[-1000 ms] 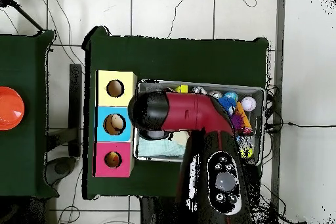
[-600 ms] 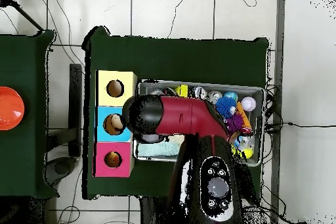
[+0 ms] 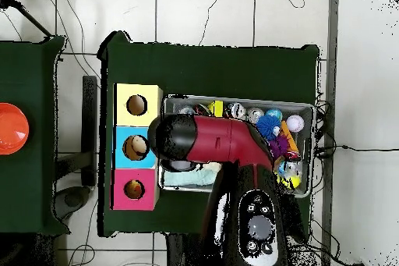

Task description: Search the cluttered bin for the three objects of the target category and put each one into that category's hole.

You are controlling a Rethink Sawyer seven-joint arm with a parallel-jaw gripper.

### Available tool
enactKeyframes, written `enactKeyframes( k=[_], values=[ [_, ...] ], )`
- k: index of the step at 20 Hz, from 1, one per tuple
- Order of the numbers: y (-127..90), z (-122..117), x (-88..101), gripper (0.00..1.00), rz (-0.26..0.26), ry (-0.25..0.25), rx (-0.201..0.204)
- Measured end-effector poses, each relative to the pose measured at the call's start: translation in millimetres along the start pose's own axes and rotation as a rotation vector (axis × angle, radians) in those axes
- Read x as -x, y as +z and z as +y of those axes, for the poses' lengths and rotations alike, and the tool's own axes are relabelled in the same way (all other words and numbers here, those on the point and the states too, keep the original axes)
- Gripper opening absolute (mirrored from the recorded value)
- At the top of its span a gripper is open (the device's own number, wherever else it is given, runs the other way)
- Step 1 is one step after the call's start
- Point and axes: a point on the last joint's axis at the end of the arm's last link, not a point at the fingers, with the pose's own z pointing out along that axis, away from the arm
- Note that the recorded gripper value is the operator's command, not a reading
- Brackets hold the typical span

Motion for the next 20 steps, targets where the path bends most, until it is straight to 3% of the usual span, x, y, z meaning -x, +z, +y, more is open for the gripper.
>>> enactKeyframes(
  k=[10, 20],
  values=[
    [4, -9, 3.1, 1.00, -0.018, 0.015, -0.002],
    [42, -69, 24.0, 1.00, -0.090, 0.106, 0.014]
  ],
)
